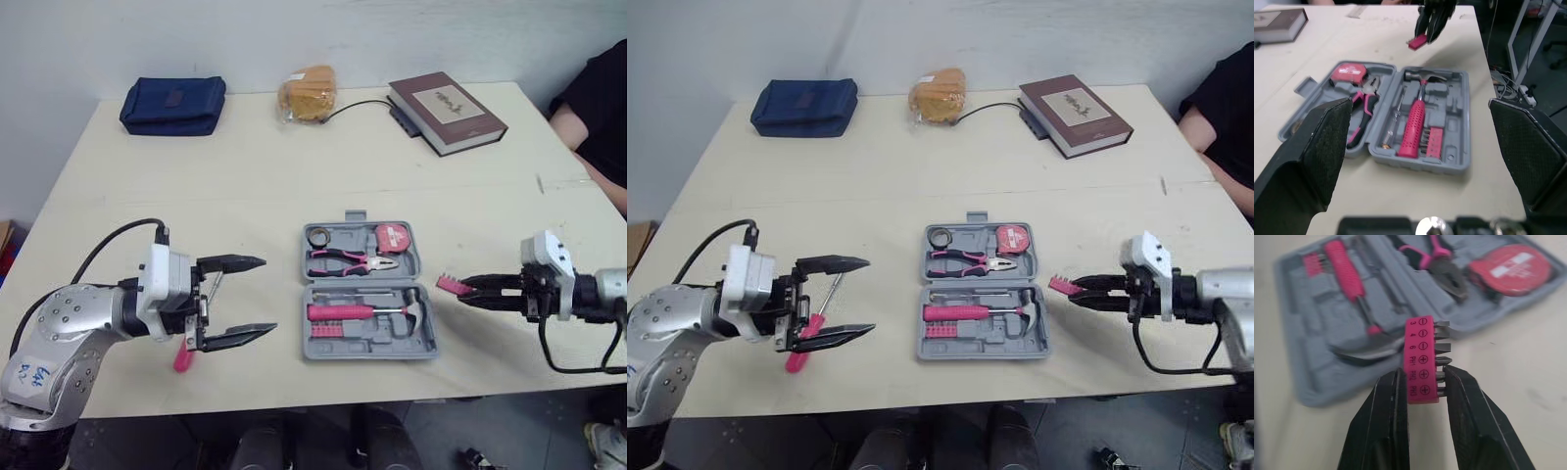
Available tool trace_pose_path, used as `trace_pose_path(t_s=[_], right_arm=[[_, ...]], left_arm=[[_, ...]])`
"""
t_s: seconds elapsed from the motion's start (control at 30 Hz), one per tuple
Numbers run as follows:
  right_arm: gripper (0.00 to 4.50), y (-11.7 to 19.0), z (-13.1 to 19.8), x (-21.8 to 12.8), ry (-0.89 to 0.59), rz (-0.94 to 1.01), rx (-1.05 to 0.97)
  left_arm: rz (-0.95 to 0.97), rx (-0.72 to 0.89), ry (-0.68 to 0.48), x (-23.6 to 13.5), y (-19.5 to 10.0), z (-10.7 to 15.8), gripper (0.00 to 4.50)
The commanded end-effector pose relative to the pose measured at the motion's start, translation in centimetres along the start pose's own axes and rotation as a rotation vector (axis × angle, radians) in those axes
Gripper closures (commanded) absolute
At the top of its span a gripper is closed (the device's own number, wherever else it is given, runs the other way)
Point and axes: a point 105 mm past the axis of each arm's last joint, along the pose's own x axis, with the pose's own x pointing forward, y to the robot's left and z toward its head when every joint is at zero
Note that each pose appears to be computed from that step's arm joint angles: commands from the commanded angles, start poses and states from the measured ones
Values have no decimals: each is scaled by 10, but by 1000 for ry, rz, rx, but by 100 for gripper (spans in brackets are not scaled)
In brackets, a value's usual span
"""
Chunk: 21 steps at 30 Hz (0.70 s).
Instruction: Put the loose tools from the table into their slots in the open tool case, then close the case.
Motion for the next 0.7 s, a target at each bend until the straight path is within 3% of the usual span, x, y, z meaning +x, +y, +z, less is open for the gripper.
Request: trace_pose_path(t_s=[0.03,0.27,0.7], right_arm=[[380,30,30,19,-2,177,9],[380,50,20,36,252,279,7],[380,48,25,77,330,255,-133]], left_arm=[[-44,44,8,3,-9,2,0],[-32,17,-6,8,-13,1,0],[-21,16,-25,20,-15,1,0]])
